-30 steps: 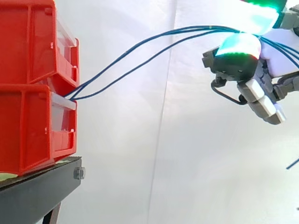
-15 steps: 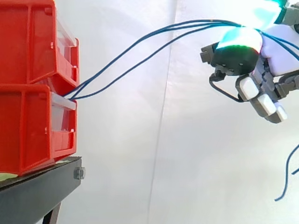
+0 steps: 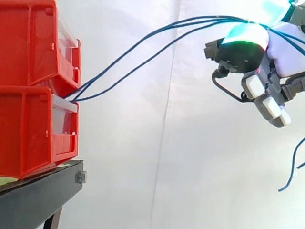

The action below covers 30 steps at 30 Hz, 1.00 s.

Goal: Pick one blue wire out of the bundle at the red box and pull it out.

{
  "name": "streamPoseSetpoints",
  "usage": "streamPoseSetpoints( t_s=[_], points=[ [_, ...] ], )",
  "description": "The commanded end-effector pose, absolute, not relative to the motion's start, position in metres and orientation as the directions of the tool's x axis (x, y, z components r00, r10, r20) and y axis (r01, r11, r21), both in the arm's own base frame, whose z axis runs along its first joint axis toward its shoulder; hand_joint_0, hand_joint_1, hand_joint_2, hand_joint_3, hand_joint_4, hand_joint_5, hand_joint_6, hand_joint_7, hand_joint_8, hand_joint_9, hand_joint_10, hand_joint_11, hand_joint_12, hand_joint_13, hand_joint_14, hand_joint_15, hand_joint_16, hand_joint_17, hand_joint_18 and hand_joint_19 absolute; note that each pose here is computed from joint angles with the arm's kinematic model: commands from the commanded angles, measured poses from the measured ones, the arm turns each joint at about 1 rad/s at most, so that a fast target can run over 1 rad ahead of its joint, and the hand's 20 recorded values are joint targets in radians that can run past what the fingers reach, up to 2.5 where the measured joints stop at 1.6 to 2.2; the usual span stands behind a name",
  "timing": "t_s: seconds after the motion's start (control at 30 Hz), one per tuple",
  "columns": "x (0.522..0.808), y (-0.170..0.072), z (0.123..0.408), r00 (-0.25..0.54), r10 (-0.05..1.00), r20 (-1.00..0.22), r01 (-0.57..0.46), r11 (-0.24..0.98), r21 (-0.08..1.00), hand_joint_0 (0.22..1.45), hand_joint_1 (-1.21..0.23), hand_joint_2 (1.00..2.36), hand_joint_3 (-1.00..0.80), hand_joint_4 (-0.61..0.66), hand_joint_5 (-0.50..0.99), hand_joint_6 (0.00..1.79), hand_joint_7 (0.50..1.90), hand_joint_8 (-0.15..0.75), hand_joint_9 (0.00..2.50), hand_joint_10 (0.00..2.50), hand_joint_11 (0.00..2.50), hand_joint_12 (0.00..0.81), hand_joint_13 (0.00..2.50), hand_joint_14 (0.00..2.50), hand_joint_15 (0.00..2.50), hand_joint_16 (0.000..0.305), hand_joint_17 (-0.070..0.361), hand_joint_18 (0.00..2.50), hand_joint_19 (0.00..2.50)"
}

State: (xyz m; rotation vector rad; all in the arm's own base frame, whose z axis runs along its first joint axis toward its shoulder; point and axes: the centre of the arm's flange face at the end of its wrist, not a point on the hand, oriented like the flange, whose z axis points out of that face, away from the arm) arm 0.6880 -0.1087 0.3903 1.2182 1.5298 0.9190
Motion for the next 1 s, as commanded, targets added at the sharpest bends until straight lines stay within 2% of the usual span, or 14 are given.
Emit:
streamPoseSetpoints(
  t_s=[0.0,0.1,0.2,0.3,0.4,0.5,0.57,0.63,0.7,0.77,0.8,0.83,0.9,0.97],
  points=[
    [0.6877,-0.1089,0.3906,-0.061,0.975,-0.214,0.268,0.223,0.937,0.88,-0.84,1.0,-0.5,-0.31,-0.18,0.91,1.58,0.187,1.02,0.0,0.12,0.345,1.02,0.01,0.32,0.046,0.104,0.9,0.49],
    [0.6879,-0.1075,0.3906,-0.064,0.976,-0.206,0.268,0.216,0.939,0.86,-0.86,1.0,-0.5,-0.3,-0.19,0.9,1.52,0.18,1.0,0.0,0.12,0.342,1.01,0.01,0.31,0.046,0.105,0.93,0.45],
    [0.6879,-0.1068,0.3906,-0.066,0.98,-0.188,0.268,0.199,0.943,0.84,-0.91,1.0,-0.5,-0.27,-0.19,0.9,1.37,0.175,0.98,0.0,0.13,0.347,1.02,0.01,0.32,0.047,0.106,0.96,0.41],
    [0.6877,-0.1065,0.3905,-0.065,0.983,-0.17,0.27,0.181,0.946,0.8,-0.93,1.0,-0.5,-0.23,-0.18,0.91,1.46,0.176,0.99,0.0,0.15,0.344,1.03,0.01,0.32,0.047,0.106,0.98,0.4],
    [0.6876,-0.1078,0.3918,-0.064,0.986,-0.153,0.269,0.165,0.949,0.77,-0.93,1.0,-0.5,-0.22,-0.17,0.92,1.46,0.182,1.02,0.0,0.17,0.347,1.05,0.01,0.33,0.047,0.105,0.99,0.41],
    [0.6875,-0.1072,0.3911,-0.071,0.986,-0.15,0.272,0.164,0.948,0.67,-0.89,1.0,-0.5,-0.22,-0.16,0.92,1.25,0.19,1.03,0.0,0.18,0.359,1.05,0.01,0.35,0.047,0.105,0.99,0.45],
    [0.6869,-0.1093,0.3922,-0.068,0.986,-0.152,0.271,0.164,0.948,0.63,-0.84,1.0,-0.5,-0.2,-0.15,0.91,1.25,0.195,1.04,0.0,0.19,0.365,1.05,0.01,0.35,0.047,0.106,0.98,0.48],
    [0.687,-0.1092,0.3904,-0.069,0.986,-0.15,0.274,0.163,0.948,0.64,-0.82,1.0,-0.5,-0.2,-0.13,0.91,1.28,0.2,1.07,0.0,0.2,0.374,1.06,0.01,0.36,0.048,0.107,0.99,0.49],
    [0.6874,-0.1091,0.3912,-0.069,0.986,-0.151,0.271,0.164,0.948,0.64,-0.83,1.01,-0.43,-0.2,-0.13,0.92,1.27,0.199,1.09,0.0,0.2,0.369,1.06,0.01,0.37,0.048,0.108,0.99,0.5],
    [0.6876,-0.1081,0.3912,-0.07,0.986,-0.15,0.271,0.163,0.949,0.6,-0.84,1.01,-0.32,-0.25,-0.1,0.89,1.15,0.174,1.12,0.0,0.04,0.354,1.06,0.01,0.31,0.05,0.113,0.96,0.53],
    [0.6874,-0.1081,0.3911,-0.071,0.986,-0.151,0.272,0.165,0.948,0.58,-0.82,1.01,-0.33,-0.27,-0.1,0.9,0.95,0.168,1.13,0.0,0.0,0.351,1.04,0.01,0.29,0.051,0.114,0.96,0.54],
    [0.6874,-0.1081,0.3905,-0.071,0.986,-0.151,0.272,0.165,0.948,0.57,-0.8,1.01,-0.33,-0.23,-0.09,0.88,0.9,0.168,1.13,0.0,0.0,0.359,1.05,0.01,0.26,0.054,0.122,0.97,0.53],
    [0.6876,-0.1081,0.3912,-0.071,0.986,-0.151,0.271,0.165,0.948,0.56,-0.75,1.01,-0.3,-0.16,-0.08,0.84,0.86,0.166,1.13,0.0,0.0,0.362,1.04,0.01,0.24,0.057,0.128,0.98,0.5],
    [0.6874,-0.1081,0.3905,-0.071,0.986,-0.151,0.272,0.165,0.948,0.55,-0.72,1.01,-0.26,-0.13,-0.06,0.77,0.98,0.166,1.12,0.0,0.0,0.361,1.03,0.01,0.23,0.056,0.126,0.97,0.51]
  ],
)
